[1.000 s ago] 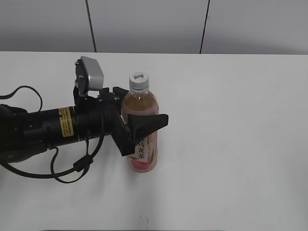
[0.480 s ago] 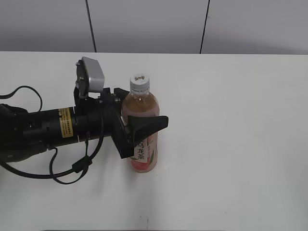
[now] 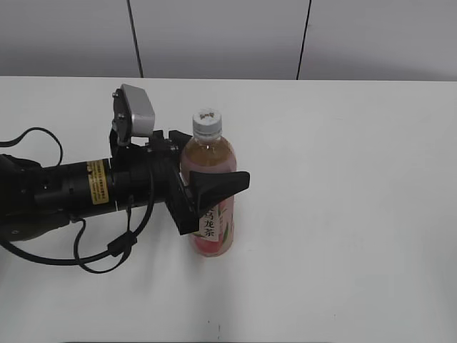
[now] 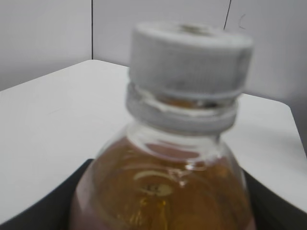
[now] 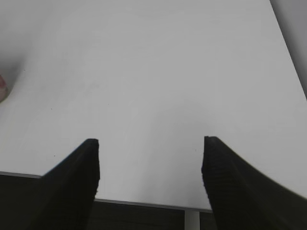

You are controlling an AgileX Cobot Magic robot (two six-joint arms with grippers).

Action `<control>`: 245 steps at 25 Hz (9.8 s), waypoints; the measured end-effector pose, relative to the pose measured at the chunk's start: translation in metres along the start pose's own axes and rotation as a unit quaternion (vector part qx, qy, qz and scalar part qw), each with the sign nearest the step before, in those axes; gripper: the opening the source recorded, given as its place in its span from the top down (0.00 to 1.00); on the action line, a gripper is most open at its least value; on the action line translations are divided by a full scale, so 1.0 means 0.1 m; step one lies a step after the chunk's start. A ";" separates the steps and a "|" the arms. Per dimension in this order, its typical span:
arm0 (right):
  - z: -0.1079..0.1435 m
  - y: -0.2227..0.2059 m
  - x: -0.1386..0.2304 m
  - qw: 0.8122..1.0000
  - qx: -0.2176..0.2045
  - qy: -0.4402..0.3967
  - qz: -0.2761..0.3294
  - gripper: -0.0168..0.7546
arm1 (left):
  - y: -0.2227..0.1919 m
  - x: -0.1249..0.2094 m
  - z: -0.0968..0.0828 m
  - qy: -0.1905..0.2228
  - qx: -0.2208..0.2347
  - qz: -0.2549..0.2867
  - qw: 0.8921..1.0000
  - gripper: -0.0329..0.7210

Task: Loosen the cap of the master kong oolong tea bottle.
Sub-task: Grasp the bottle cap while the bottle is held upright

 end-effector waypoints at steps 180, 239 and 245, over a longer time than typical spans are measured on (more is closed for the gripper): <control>2.83 -2.43 -0.95 0.253 -0.441 0.861 0.005 0.61 | 0.00 -0.01 -0.01 -0.004 0.005 -0.001 1.000 0.36; 2.81 -2.52 -0.91 0.883 -0.181 0.179 0.396 0.62 | 0.00 -0.01 -0.02 -0.003 0.005 -0.001 1.000 0.36; 2.82 -2.51 -0.90 0.849 -0.234 0.299 0.367 0.62 | 0.00 -0.01 -0.02 -0.003 0.005 -0.001 1.000 0.36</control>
Point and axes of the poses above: a point on each arm's last joint axis where the gripper is mounted, y pointing back along that axis away from the gripper, z along the wrist's bending axis when the last joint is at zero, x = y × z, the point moved 8 cm from there along -y, pointing out along that axis toward the gripper, and after that the axes turned 11 degrees about -y, right-handed, at the moved point
